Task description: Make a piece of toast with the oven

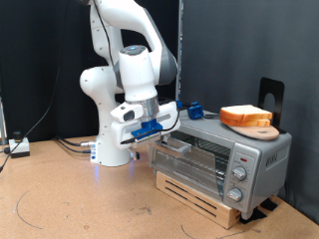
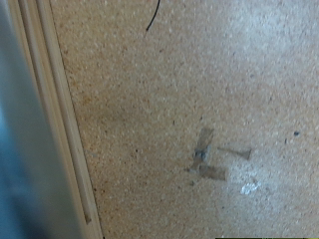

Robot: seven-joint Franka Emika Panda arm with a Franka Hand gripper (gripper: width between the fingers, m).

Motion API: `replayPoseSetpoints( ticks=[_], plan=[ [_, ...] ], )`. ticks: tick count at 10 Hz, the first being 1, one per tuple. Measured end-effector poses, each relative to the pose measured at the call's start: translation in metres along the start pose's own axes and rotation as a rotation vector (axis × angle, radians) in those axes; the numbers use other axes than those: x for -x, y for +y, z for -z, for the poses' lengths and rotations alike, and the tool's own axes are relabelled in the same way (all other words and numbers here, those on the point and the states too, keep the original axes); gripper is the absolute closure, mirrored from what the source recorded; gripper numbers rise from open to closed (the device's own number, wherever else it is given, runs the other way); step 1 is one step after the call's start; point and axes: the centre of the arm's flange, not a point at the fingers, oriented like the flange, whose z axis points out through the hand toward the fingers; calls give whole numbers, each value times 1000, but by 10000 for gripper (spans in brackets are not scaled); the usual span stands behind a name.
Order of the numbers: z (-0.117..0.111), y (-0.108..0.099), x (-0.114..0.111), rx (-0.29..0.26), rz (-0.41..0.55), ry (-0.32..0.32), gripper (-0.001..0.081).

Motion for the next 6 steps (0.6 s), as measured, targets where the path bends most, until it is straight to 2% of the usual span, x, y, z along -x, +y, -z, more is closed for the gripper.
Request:
replayPoseSetpoints(
  ticks=[3,6],
  plan=[
    [6,0,-10,-9,3,2,-1],
    [-2,6,-24,33,-22,21,-1]
  ],
)
